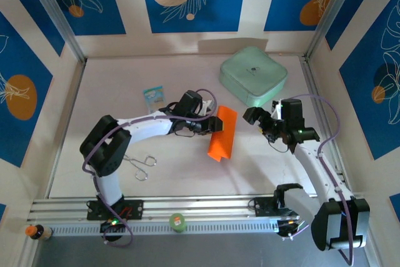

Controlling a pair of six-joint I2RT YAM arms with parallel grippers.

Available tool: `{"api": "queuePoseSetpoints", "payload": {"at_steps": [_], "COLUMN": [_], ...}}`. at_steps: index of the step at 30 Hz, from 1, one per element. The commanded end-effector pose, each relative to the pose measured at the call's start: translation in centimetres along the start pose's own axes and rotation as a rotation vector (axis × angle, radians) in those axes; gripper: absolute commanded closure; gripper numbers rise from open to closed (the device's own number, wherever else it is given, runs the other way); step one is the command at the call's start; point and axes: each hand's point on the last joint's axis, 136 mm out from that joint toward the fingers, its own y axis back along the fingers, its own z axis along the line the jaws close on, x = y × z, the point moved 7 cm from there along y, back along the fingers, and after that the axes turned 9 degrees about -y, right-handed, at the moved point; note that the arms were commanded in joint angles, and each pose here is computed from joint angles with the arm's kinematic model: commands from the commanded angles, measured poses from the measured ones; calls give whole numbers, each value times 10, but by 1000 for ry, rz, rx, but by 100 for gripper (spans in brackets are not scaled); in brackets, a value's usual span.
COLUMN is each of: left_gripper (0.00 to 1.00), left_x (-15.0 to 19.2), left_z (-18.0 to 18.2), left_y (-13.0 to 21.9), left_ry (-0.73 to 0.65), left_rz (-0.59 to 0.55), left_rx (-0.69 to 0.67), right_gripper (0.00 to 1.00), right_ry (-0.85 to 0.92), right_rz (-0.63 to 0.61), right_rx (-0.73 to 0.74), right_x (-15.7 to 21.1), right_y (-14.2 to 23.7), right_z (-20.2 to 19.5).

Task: Fold a paper plane with a square sheet of paper (pick it up from the middle)
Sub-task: First fold the square sheet of paper in half at the center of the table.

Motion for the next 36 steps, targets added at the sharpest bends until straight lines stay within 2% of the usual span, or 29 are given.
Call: {"api": "queuePoseSetpoints", "payload": {"at_steps": [1,13,36], "left_gripper": [60,60,59], "left_x": [-1,9,27], "left_z": [-3,28,55], "left_y": [-3,-10,-22], "left_ry": [12,139,218], "left_rz": [7,-22,13], "left_rx": [98,103,49], "right_gripper": [1,0,2], "right_ry": [-16,29,52], "right_rz": [49,102,181], "right_rx": [-94,-225,-227], "right_x": [4,8,20], "right_y": [2,3,-9], "right_z": [3,15,18]}}
